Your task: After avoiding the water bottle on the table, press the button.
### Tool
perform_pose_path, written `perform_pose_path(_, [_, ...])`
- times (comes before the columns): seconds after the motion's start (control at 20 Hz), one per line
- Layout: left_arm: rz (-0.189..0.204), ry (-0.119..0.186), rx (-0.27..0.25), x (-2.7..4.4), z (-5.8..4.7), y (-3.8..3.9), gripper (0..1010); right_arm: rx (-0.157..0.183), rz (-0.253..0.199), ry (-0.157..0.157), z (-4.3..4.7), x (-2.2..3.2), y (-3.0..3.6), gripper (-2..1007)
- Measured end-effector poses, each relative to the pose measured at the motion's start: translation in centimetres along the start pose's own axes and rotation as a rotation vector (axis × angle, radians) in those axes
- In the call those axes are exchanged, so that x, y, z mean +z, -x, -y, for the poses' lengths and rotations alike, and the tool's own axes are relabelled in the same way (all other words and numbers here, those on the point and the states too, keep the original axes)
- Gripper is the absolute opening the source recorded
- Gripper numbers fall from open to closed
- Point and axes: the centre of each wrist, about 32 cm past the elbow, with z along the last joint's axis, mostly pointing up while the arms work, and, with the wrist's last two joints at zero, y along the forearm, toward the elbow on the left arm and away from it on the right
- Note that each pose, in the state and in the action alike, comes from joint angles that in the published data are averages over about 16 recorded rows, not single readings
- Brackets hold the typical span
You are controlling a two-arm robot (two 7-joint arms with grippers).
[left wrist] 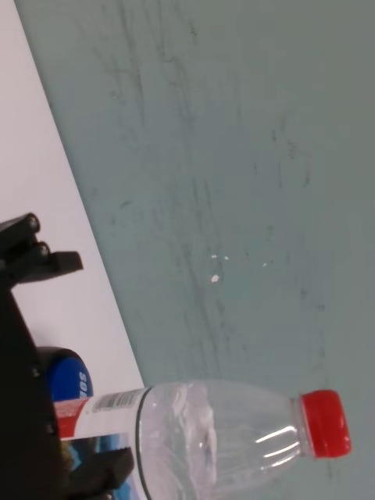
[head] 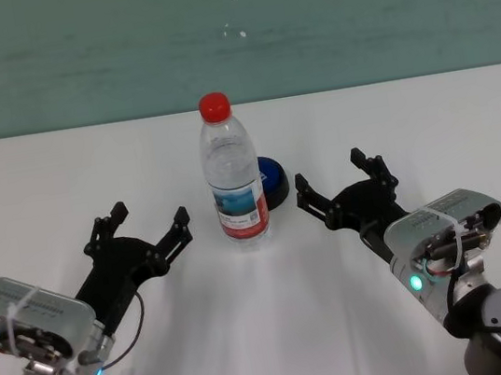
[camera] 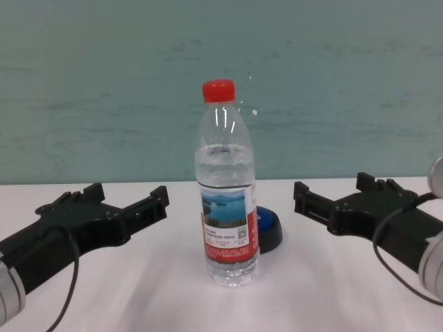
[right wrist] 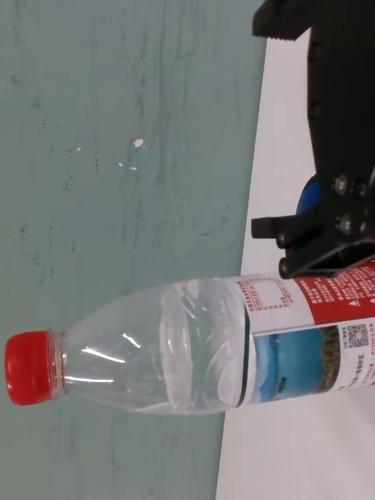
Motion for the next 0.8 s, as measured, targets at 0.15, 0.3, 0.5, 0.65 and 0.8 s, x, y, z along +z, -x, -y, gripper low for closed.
perform_pose_path(0.15, [0.000,0.000,0.000,0.00,0.00,0.00,1010,0.000,0.000,0.000,0.00,0.00,0.00,1004])
perform_pose_path(0.3, [0.000,0.000,0.000,0.00,0.00,0.00,1010,0.000,0.000,0.000,0.00,0.00,0.00,1004])
perform_pose_path(0.5, [0.000,0.000,0.000,0.00,0.00,0.00,1010,0.000,0.000,0.000,0.00,0.00,0.00,1004])
perform_pose_path(0.65, [0.000,0.000,0.000,0.00,0.00,0.00,1010,0.000,0.000,0.000,0.00,0.00,0.00,1004])
perform_pose_path(0.8, [0.000,0.000,0.000,0.00,0.00,0.00,1010,0.000,0.000,0.000,0.00,0.00,0.00,1004])
